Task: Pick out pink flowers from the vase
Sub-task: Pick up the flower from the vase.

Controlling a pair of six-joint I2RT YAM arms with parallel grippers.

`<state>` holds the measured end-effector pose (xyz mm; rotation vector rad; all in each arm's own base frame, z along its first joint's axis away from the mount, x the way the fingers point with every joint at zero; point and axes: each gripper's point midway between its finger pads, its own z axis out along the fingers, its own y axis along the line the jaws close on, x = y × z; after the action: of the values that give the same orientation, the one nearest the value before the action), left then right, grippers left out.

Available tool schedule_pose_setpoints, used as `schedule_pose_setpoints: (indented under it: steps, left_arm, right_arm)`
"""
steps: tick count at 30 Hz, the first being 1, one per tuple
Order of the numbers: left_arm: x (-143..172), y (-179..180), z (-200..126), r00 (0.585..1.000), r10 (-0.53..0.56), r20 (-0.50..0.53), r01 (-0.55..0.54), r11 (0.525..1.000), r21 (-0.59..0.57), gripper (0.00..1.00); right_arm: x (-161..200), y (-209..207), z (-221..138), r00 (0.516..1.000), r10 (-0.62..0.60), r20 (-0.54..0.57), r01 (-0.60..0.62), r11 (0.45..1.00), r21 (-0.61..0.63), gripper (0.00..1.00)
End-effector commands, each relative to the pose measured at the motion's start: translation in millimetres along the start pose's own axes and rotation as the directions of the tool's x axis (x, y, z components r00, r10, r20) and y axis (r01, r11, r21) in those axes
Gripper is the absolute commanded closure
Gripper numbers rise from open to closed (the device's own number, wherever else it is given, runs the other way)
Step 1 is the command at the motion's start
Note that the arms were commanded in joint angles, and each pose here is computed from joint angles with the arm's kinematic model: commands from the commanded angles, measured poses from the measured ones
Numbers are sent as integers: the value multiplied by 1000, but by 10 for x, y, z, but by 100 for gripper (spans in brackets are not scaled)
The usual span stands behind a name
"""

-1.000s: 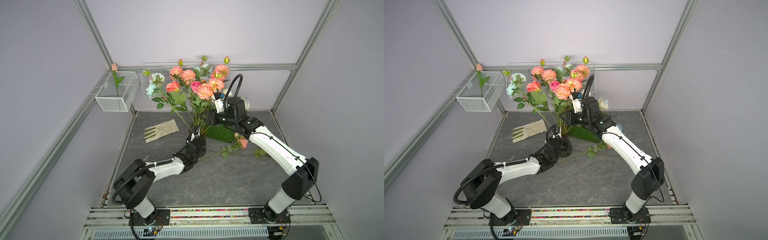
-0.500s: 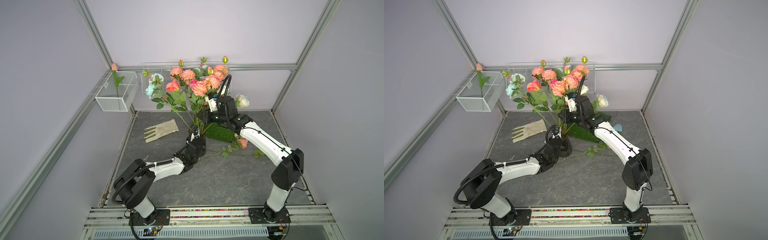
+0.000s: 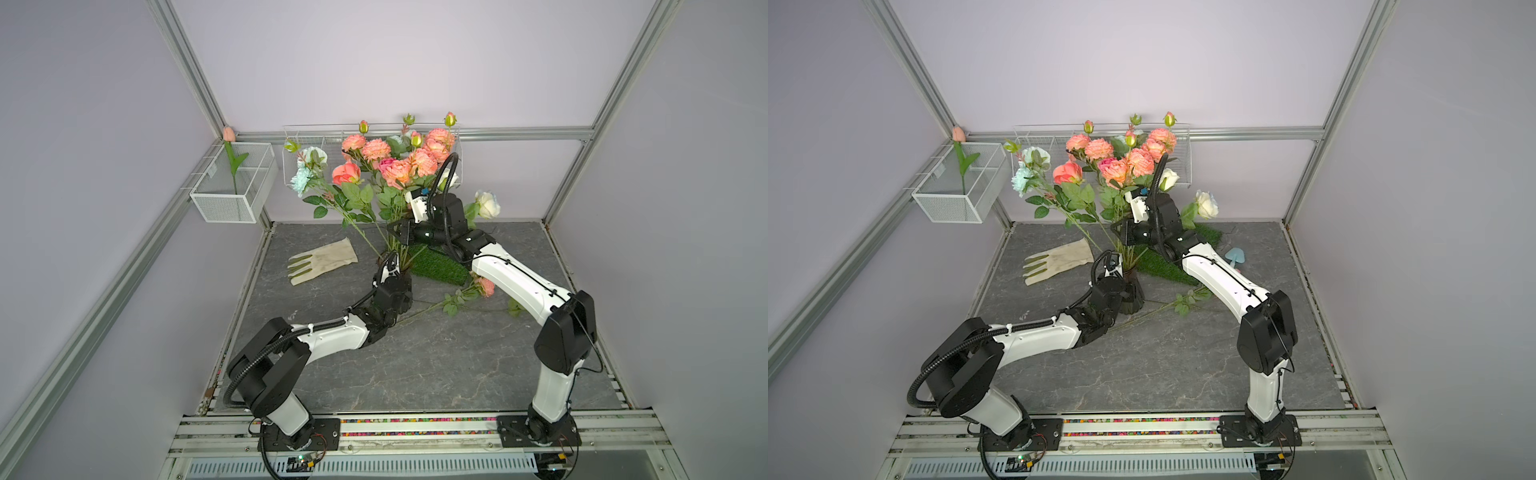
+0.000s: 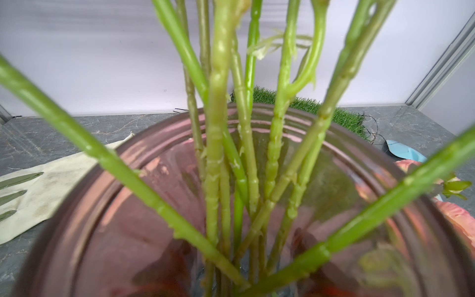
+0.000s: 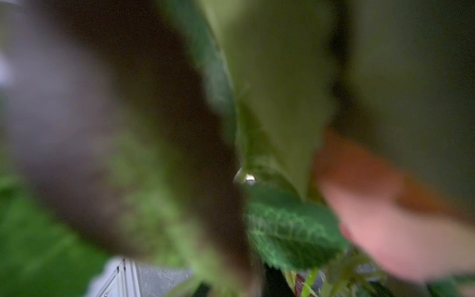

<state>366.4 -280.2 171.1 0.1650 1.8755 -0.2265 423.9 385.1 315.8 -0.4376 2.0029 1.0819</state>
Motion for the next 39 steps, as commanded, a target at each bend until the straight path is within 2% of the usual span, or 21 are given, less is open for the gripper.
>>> schedule_pose_setpoints:
  steps: [1,10,19,22,25,27,31,33,35,38,39]
  left_arm:
    - [814,23,-48,967,65,-247,-59,998,33,100]
    - [802,42,-44,970,44,-240,-42,999,15,100]
    - [802,46,-39,969,51,-243,-49,999,12,100]
    - [804,47,-35,969,52,-243,-51,999,10,100]
    - [800,57,-40,969,50,-242,-51,999,6,100]
    - [811,70,-41,968,52,-245,-53,999,0,100]
    - [798,81,-37,969,53,-241,-56,998,-5,100]
    - [792,75,-34,969,56,-240,-59,998,-6,100]
    - [790,78,-33,969,56,-239,-59,998,-8,100]
    - [778,78,-30,971,54,-235,-58,998,-10,100]
    - [783,79,-29,970,53,-236,-57,998,-10,100]
  right_arm:
    - [-55,196,-178,1000,-11,18,12,998,-60,82]
    - [12,778,-823,994,-109,-5,105,966,-238,84]
    - [-42,849,-1192,982,-188,25,189,955,-227,85]
    - [-166,874,-1330,978,-201,63,210,952,-225,87]
    - [-395,958,-1644,962,-238,130,261,945,-197,89]
    - [-579,986,-1953,943,-273,189,299,946,-126,90]
    - [-860,864,-2726,888,-334,316,310,942,125,90]
    - [-909,724,-3113,867,-335,370,247,932,264,92]
    - [-891,445,-3464,862,-298,409,114,902,416,94]
    - [-668,-76,-3773,884,-184,429,-104,819,564,94]
    - [-564,-224,-3791,892,-135,432,-159,800,578,94]
